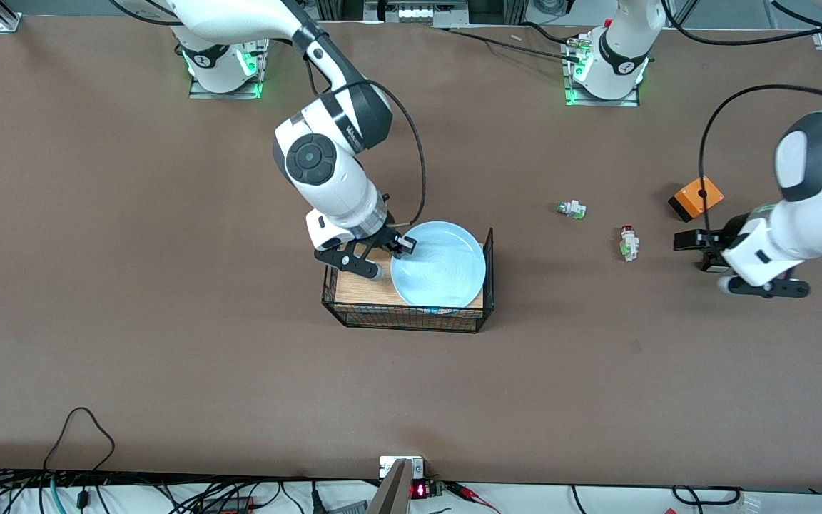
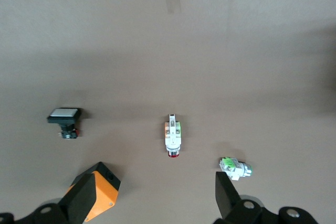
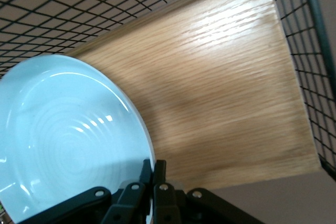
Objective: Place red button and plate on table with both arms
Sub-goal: 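Lift the plate from the basket with the right gripper while the left withdraws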
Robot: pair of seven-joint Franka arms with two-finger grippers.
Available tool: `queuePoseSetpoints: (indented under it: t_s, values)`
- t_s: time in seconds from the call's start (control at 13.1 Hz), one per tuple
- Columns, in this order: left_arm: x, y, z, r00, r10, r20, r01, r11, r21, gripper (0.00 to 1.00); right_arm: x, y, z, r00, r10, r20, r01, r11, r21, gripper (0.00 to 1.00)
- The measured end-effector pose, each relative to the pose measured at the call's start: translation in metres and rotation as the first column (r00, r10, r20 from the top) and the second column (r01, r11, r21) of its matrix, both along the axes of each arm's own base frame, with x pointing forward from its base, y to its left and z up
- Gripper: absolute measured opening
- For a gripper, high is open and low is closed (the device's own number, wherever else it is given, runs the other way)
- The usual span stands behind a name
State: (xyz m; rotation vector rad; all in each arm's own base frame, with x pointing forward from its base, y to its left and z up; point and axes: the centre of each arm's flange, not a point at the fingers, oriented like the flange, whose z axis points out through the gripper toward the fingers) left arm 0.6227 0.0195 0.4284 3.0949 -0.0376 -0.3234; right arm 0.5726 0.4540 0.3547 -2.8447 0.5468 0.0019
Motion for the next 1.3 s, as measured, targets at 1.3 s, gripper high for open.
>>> queuePoseSetpoints:
  t_s: [1.3]
  values:
    - [0.016, 0.003, 0.136, 0.985, 0.102, 0.138, -0.104, 0.995, 0.004, 1.00, -0.062, -0.063, 0.176, 0.984, 0.102, -0.148, -0.120, 0.986, -0.119, 0.03]
